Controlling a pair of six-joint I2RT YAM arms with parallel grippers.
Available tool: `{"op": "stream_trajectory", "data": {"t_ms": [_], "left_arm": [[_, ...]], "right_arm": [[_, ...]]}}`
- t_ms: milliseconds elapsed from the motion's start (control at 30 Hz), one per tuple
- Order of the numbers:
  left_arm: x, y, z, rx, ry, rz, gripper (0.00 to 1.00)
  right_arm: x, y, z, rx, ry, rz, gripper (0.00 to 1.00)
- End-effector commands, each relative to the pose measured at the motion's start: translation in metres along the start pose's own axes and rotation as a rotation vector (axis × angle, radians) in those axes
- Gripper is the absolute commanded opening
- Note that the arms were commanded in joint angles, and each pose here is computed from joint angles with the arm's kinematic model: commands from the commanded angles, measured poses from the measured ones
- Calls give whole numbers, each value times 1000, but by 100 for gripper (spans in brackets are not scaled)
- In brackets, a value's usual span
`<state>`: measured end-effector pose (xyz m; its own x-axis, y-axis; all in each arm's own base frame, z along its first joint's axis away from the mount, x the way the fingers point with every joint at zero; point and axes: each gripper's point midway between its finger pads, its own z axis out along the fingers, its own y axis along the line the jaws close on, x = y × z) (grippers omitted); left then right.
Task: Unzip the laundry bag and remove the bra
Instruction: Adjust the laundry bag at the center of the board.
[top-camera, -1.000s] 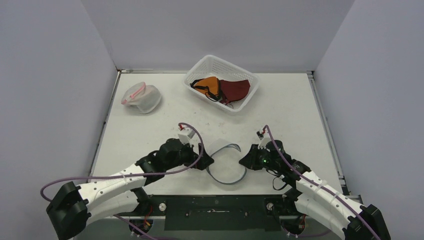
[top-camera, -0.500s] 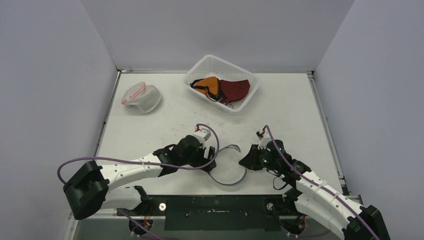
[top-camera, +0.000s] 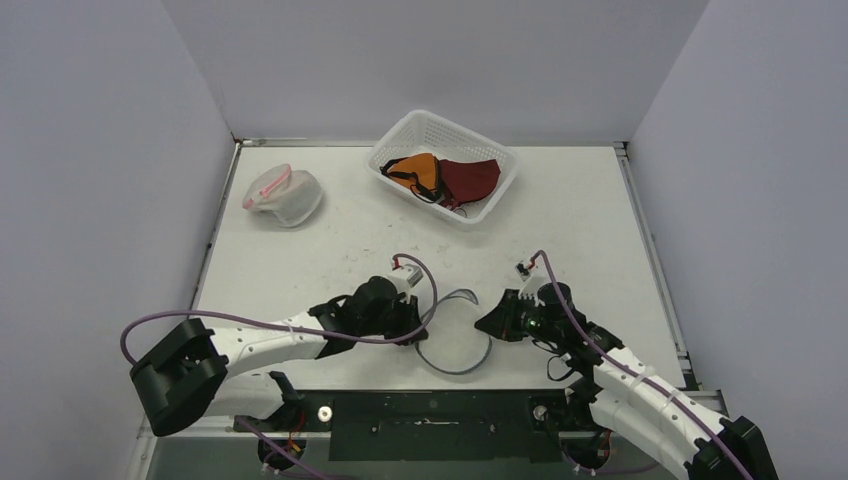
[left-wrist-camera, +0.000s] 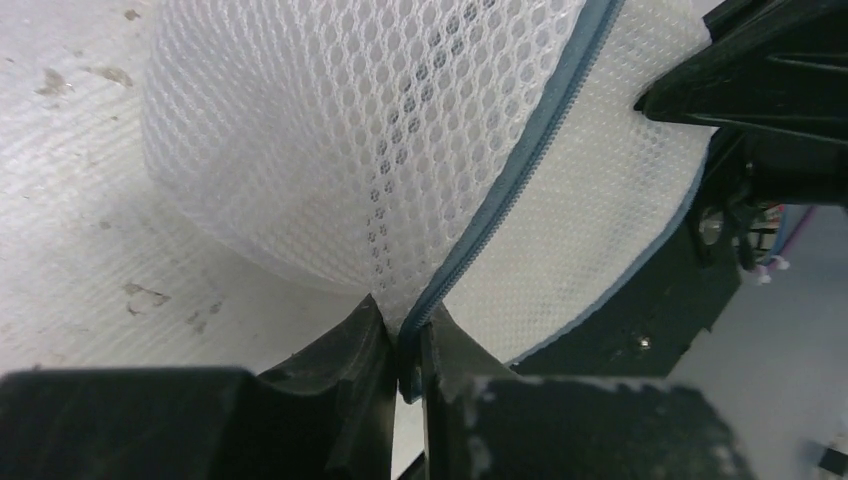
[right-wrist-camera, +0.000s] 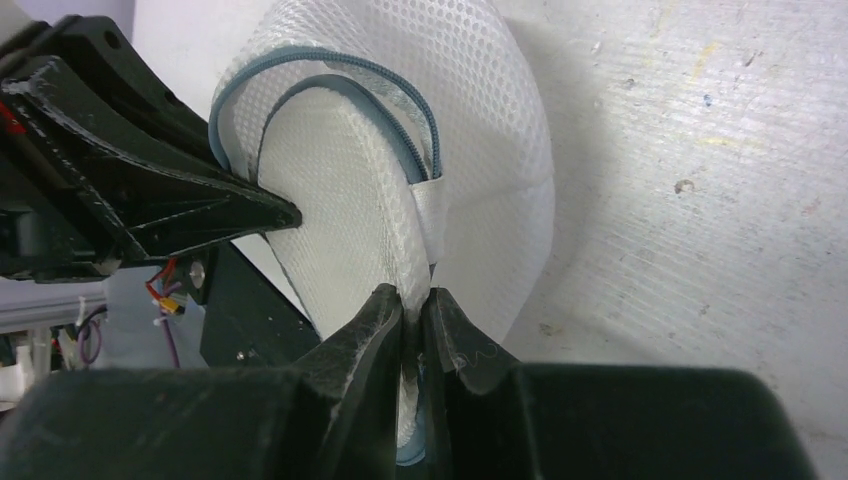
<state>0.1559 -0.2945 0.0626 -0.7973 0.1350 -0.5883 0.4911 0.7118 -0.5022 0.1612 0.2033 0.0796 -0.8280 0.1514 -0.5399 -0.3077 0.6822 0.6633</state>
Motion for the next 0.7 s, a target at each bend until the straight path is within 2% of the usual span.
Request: {"op": "stream_trajectory", "data": {"t_ms": [0,100,300,533,667], "left_arm": [[-27,-53,-15,234,-96,-73,7],[-31,-74,-27,345,-102,-129,0],[-44,-111,-54,545,-121,-246,0],[-43,-115,-60,689,-157,-379,0],[-37,-123,-52,766,-113,-457,0]], "right_arm": [[-27,37,-8,-159,-120,32,5],[-41,51,-19,-201,-184,46,5],[-57,72,-42,-252,-258,39,5],[-53,49,-45,-162,-311,91,5],[-49,36,-51,-115,-346,122,5]]}}
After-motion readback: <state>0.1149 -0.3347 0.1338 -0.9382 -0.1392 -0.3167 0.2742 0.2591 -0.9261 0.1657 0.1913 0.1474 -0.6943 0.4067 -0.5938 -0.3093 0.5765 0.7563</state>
